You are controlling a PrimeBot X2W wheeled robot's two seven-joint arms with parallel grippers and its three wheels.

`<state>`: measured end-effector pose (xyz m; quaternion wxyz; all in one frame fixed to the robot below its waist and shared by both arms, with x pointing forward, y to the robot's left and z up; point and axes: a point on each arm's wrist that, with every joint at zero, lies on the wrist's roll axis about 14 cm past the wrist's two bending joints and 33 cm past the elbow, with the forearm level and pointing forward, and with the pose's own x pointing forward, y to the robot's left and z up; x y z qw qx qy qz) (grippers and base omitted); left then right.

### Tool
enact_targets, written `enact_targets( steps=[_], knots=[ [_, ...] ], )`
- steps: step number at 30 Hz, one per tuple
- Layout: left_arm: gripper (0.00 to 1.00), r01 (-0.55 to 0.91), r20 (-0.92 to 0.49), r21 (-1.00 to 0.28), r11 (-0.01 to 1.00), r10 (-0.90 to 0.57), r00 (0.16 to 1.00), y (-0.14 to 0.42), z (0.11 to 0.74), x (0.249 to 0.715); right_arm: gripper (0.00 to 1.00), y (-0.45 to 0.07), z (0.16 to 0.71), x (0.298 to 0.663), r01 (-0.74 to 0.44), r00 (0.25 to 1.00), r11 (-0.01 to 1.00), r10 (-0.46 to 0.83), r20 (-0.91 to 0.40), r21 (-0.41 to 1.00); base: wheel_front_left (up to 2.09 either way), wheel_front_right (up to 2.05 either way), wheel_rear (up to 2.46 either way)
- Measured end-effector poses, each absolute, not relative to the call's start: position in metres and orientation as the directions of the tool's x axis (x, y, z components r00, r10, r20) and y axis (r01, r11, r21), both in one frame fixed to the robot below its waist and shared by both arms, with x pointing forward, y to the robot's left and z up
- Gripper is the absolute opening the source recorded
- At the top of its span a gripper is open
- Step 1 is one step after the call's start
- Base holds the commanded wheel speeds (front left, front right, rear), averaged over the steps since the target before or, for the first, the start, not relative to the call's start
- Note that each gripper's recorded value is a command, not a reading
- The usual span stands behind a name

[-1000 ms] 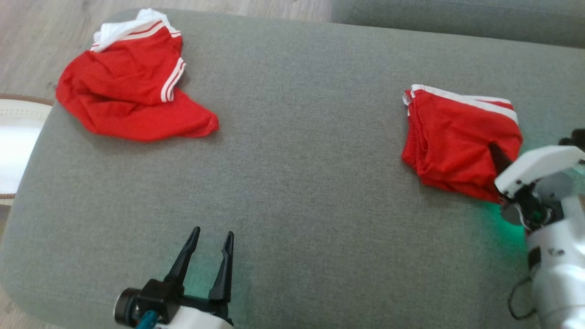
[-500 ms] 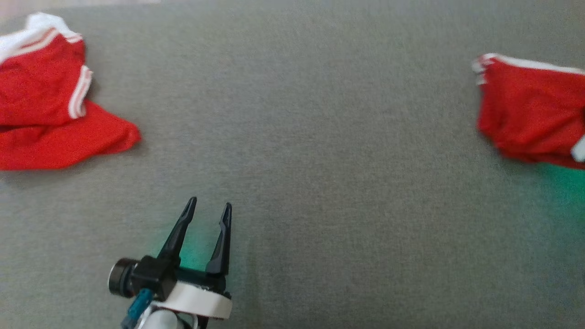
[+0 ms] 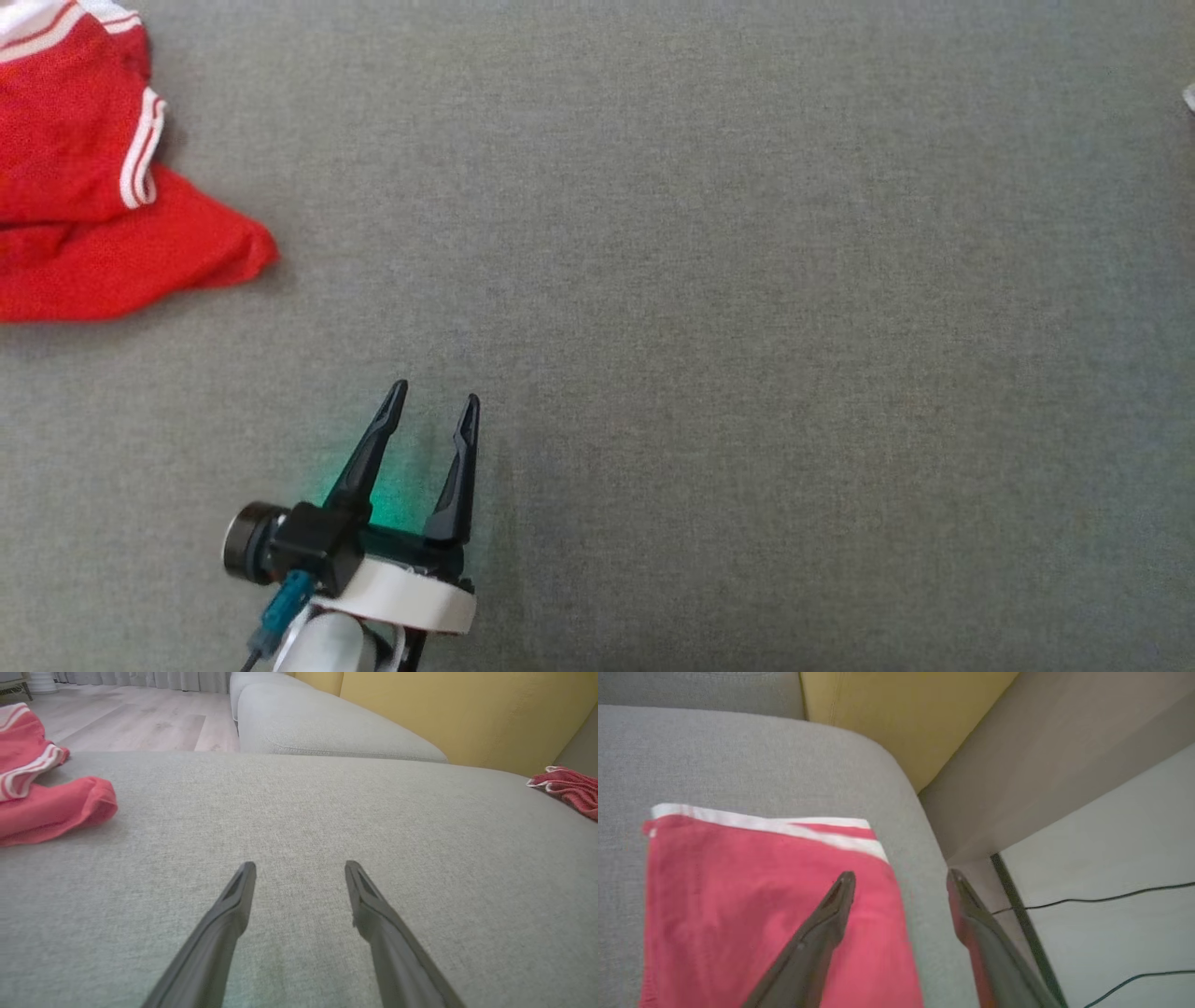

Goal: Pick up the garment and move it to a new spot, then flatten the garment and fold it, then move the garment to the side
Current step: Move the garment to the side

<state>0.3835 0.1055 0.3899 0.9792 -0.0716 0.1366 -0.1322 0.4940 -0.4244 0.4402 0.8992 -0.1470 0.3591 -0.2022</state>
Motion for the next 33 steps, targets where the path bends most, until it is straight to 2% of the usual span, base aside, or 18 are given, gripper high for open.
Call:
enact_targets(
  steps=[5,9,13,16,21,26,33],
  knots=[
    [1.0,0.222,-0.222,-0.176,0.959,-0.259,0.94,0.111,0.401,0.381,1.0,-0.414,0.473,0.504,0.231,0.756,0.851,-0.462,-0.463,-0.472,0.0,0.0,0.0],
    [1.0,0.216,-0.195,-0.178,0.96,-0.249,0.949,0.113,0.412,0.376,1.0,-0.379,0.505,0.515,0.209,0.874,0.872,-0.37,-0.316,-0.443,0.0,0.0,0.0],
    [1.0,0.209,-0.158,-0.184,0.96,-0.239,0.958,0.115,0.426,0.369,1.0,-0.34,0.533,0.507,0.174,0.952,0.906,-0.255,-0.17,-0.387,0.0,0.0,0.0],
    [1.0,0.194,-0.145,-0.181,0.964,-0.222,0.964,0.119,0.431,0.363,1.0,-0.32,0.539,0.495,0.148,0.973,0.927,-0.2,-0.119,-0.344,0.0,0.0,0.0],
    [1.0,0.157,-0.118,-0.167,0.973,-0.178,0.977,0.131,0.442,0.349,1.0,-0.28,0.54,0.453,0.093,0.994,0.967,-0.104,-0.036,-0.239,0.0,0.0,0.0],
    [1.0,0.118,-0.099,-0.159,0.98,-0.135,0.986,0.144,0.449,0.337,1.0,-0.248,0.503,0.402,0.052,0.997,0.99,-0.059,-0.049,-0.127,0.0,0.0,0.0],
    [1.0,0.07,-0.123,-0.149,0.986,-0.089,0.988,0.159,0.441,0.32,1.0,-0.2,0.451,0.353,-0.024,0.992,1.0,0.022,-0.121,-0.011,0.0,0.0,0.0]
  ],
)
